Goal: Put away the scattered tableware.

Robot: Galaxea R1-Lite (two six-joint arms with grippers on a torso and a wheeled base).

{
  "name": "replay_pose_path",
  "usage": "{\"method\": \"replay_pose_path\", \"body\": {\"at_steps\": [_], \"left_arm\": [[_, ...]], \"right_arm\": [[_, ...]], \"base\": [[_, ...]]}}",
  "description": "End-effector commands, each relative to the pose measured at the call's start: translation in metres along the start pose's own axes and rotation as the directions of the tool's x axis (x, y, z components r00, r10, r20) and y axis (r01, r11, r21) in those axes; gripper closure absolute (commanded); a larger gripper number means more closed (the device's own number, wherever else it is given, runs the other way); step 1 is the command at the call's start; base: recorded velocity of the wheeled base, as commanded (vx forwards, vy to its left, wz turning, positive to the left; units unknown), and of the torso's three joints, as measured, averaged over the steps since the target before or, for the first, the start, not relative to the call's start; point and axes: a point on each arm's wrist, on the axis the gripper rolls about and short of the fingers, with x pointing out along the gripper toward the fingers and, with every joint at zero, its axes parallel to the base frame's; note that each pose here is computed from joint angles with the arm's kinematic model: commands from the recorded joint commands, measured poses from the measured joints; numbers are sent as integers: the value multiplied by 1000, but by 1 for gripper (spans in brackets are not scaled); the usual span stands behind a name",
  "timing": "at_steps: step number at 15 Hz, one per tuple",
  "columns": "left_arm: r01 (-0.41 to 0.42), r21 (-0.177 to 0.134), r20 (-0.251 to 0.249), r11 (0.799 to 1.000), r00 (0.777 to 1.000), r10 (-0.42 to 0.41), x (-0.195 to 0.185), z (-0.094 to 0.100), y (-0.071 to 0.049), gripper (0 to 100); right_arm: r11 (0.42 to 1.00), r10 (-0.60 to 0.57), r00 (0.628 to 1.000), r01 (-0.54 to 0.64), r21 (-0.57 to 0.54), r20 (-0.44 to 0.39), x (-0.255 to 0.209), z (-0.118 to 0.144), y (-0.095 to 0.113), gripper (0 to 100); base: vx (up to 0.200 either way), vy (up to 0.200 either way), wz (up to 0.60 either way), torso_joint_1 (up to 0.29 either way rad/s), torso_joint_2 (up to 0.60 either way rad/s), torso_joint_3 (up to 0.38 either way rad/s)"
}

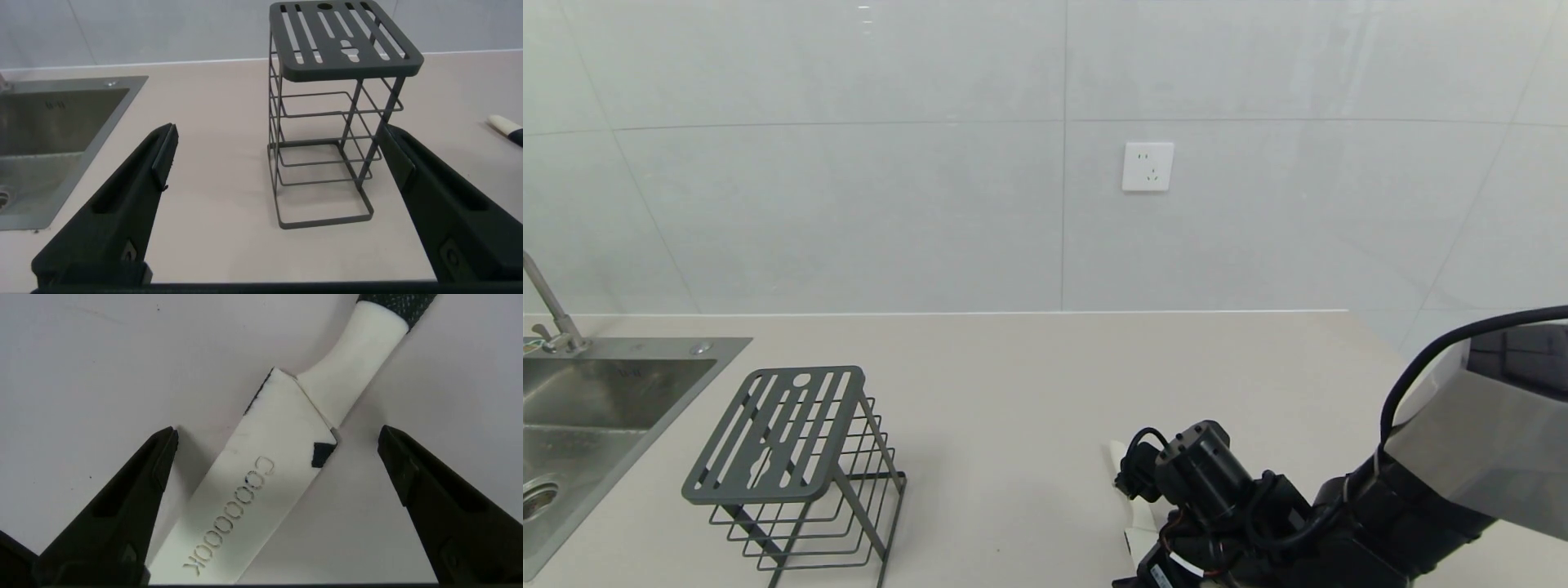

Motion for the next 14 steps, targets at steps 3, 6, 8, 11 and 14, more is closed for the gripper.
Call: {"method": "replay_pose_path", "body": {"at_steps": [3,6,8,11,14], "left_arm": [[0,0,0,1000,1000,0,0,0,0,0],[0,0,0,1000,1000,0,0,0,0,0],[0,0,2,1000,1000,0,0,0,0,0],[0,-3,0,1000,1000,0,0,0,0,0],[38,-19,3,999,999,-38,0,0,-1,0]], "right_arm": [[1000,-1,1000,1,1,-14,4,-2,0,0],[1000,-16,1000,16,0,-23,6,-4,-1,100],[1000,-26,999,26,3,-34,9,-5,-2,100],[1000,-27,999,27,5,-21,9,-2,-3,100],[1000,-12,993,11,13,116,-3,14,-3,100]], "base": [[0,0,0,0,0,0],[0,0,0,0,0,0],[0,0,0,0,0,0],[0,0,0,0,0,0],[0,0,0,0,0,0]]}}
